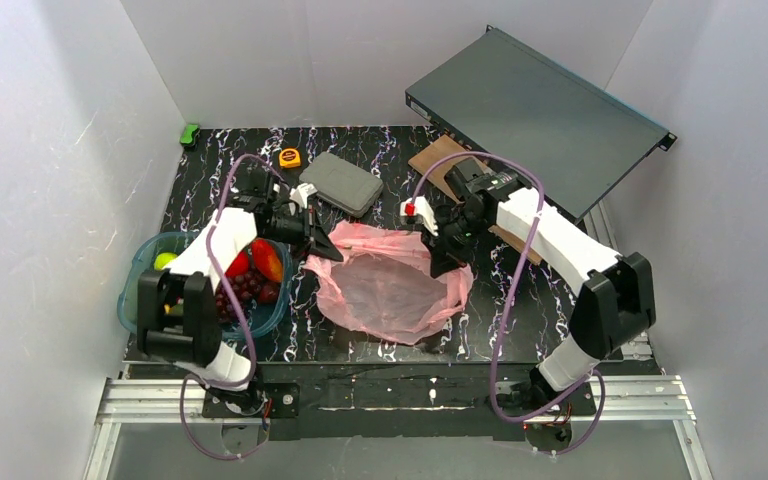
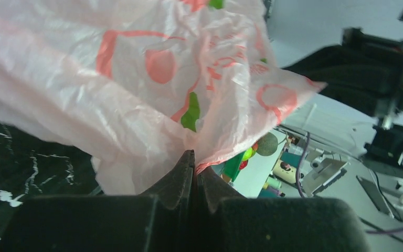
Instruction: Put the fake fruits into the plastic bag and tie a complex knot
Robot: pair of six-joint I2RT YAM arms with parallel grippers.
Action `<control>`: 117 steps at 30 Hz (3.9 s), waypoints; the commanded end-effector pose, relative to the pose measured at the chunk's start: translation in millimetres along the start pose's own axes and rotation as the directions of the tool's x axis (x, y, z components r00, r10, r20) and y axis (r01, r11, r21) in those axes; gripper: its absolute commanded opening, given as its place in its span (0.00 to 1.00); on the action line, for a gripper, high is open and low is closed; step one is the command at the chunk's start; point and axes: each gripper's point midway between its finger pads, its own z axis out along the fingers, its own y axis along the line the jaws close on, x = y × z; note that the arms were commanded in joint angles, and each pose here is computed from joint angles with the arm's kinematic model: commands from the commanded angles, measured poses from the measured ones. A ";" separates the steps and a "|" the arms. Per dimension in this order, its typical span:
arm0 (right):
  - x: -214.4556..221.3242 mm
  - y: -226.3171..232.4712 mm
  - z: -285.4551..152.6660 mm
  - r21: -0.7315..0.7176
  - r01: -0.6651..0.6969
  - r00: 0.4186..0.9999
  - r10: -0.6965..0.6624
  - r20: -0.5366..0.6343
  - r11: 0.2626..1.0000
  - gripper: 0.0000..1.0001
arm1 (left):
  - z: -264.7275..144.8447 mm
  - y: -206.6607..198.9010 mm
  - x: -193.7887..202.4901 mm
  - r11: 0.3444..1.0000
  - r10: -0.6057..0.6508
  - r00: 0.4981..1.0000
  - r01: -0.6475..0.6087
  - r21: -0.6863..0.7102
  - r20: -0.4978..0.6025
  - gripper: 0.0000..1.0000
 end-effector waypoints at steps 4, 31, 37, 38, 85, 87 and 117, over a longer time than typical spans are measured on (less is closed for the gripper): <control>-22.8 8.4 -9.1 -0.038 -0.134 0.989 0.136 0.051 0.990 0.01 | -8.1 27.6 -37.0 0.968 0.185 0.983 -0.180 -0.174 0.014 0.18; -62.9 17.1 -16.3 -0.280 -0.666 0.610 0.721 0.328 0.691 0.01 | -157.7 102.2 -43.2 0.901 0.250 0.851 -0.029 -0.433 0.462 0.85; -92.6 46.0 -32.5 -0.536 -0.570 0.603 0.760 0.242 0.623 0.01 | -130.9 145.2 -61.5 0.894 0.197 0.877 0.023 -0.447 0.439 0.75; -100.8 57.7 -37.9 -0.601 -0.530 0.617 0.758 0.211 0.598 0.01 | -123.8 153.7 -64.1 0.889 0.198 0.885 0.019 -0.458 0.421 0.76; -78.8 34.1 4.5 -0.593 -0.648 0.512 0.850 0.124 0.477 0.01 | 5.1 -34.1 29.8 -0.120 0.992 -0.104 -0.947 -0.297 -0.070 0.08; -77.8 35.4 4.4 -0.594 -0.648 0.513 0.850 0.123 0.477 0.01 | 16.6 -34.4 13.7 -0.189 0.982 -0.175 -0.927 -0.325 -0.072 0.09; -74.0 35.3 6.5 -0.578 -0.653 0.525 0.843 0.119 0.489 0.01 | 9.1 95.7 98.2 -0.420 0.853 -0.417 -0.905 0.061 -0.315 0.98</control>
